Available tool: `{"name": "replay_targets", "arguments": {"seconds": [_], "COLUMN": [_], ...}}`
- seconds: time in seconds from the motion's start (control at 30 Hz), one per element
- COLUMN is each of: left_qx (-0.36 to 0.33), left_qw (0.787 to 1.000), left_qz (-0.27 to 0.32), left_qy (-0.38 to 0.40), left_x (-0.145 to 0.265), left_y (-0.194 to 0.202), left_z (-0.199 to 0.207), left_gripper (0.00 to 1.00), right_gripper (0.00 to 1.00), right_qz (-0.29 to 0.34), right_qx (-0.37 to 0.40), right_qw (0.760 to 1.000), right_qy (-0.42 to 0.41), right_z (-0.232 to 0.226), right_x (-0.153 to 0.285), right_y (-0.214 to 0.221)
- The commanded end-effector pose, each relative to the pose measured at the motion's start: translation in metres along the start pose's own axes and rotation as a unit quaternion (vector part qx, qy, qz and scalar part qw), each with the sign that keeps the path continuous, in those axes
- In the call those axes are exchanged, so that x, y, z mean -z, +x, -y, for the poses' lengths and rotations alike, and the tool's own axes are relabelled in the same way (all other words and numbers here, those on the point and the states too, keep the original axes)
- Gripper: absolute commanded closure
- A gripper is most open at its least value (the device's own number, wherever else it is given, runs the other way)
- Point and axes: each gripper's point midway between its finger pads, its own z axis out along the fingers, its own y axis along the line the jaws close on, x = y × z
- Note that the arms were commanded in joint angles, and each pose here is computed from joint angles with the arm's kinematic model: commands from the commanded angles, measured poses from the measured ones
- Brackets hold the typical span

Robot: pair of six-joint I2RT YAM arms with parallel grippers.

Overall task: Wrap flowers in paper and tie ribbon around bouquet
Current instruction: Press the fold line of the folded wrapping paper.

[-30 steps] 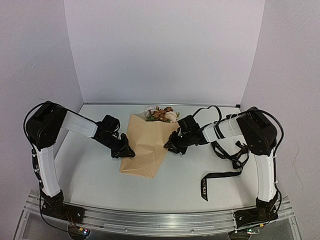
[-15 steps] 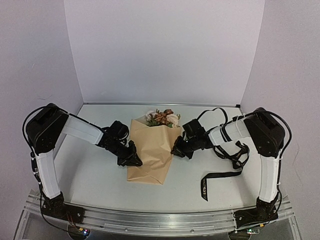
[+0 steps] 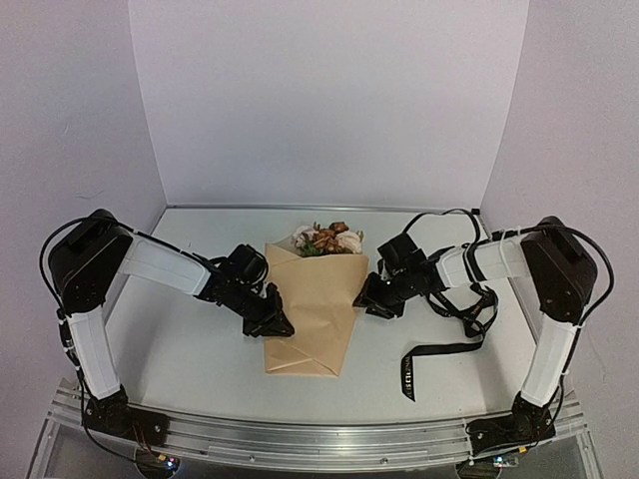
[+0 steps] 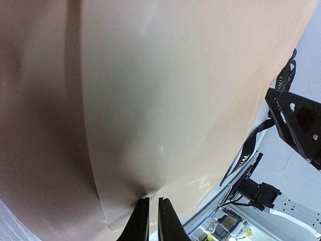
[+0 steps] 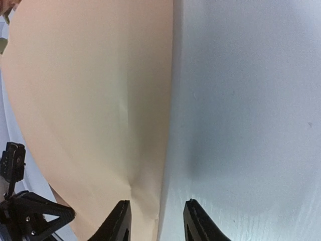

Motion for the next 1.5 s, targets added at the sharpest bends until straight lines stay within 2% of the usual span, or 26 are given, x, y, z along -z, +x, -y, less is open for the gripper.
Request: {"name": "replay_targets", "arguments": {"seconds": [0.0, 0.2, 0.5, 0.67, 0.9, 1.07, 1.2, 1.47], "left_qx": [-0.03, -0.036, -0.029, -0.029, -0.026, -0.016, -0.031, 0.008], "left_qw": [0.999, 0.998, 0.996, 0.995, 0.995, 0.995, 0.992, 0.995], "left_qz": [0.026, 0.032, 0.034, 0.013, 0.002, -0.026, -0.051, -0.052], "left_qy": [0.03, 0.043, 0.074, 0.097, 0.098, 0.096, 0.111, 0.084], "left_x": [0.018, 0.03, 0.057, 0.061, 0.066, 0.062, 0.052, 0.031], "left_y": [-0.012, -0.022, -0.034, -0.02, 0.003, 0.026, 0.037, 0.032], "left_z": [0.035, 0.042, 0.034, 0.024, 0.004, -0.018, -0.014, -0.033], "left_gripper": [0.9, 0.9, 0.89, 0.88, 0.88, 0.87, 0.87, 0.89], "right_gripper": [0.59, 0.62, 0.67, 0.7, 0.72, 0.72, 0.72, 0.73], "right_qz": [0.025, 0.0, -0.068, -0.087, -0.101, -0.103, -0.107, -0.11], "right_qx": [0.027, 0.05, 0.03, 0.024, 0.012, 0.014, 0.014, 0.01], "right_qw": [0.999, 0.998, 0.989, 0.985, 0.986, 0.985, 0.985, 0.986], "right_qy": [-0.007, -0.04, -0.129, -0.144, -0.134, -0.139, -0.137, -0.122], "right_z": [-0.021, -0.065, -0.124, -0.143, -0.137, -0.137, -0.136, -0.125], "right_x": [0.038, 0.037, -0.014, -0.034, -0.058, -0.059, -0.062, -0.069], "right_y": [0.003, 0.035, 0.084, 0.101, 0.108, 0.11, 0.111, 0.117]}}
